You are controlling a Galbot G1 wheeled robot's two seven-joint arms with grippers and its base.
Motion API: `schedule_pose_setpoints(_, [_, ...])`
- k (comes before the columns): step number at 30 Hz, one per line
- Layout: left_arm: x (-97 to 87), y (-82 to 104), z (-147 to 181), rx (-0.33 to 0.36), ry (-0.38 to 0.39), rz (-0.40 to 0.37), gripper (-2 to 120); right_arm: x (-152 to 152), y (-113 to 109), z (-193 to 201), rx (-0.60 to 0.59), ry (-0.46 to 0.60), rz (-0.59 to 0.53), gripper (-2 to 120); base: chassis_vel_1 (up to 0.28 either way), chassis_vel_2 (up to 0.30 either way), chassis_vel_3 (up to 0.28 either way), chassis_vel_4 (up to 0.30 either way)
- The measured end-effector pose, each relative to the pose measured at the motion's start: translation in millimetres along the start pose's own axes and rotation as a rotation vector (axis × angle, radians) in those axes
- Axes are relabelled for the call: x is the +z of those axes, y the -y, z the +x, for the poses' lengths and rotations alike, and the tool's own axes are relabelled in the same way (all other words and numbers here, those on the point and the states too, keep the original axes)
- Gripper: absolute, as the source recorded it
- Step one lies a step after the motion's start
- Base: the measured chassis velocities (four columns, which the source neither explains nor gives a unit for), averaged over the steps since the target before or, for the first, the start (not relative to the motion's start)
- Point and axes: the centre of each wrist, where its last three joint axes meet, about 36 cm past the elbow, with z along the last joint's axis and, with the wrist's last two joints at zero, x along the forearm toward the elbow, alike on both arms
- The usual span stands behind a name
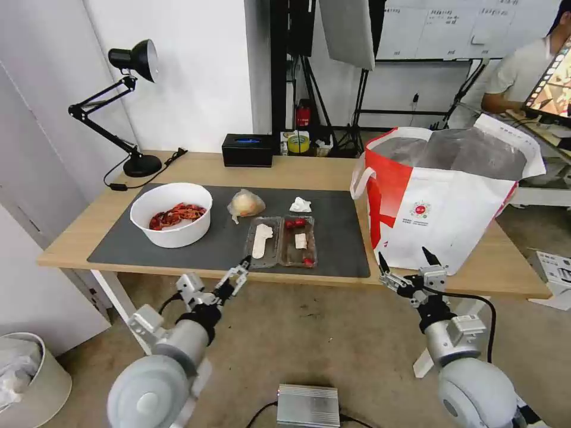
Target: Pick up the trash from the table and place it into the takeout bag.
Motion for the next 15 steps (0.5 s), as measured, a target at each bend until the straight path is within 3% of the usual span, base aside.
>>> schedule_pose_setpoints(15, [2.7,14.4,-39,0.033,0.001,0.123,100,1,6,6,0.055,-0.005,-0.001,100,0.0,0.0,0.0,0.0])
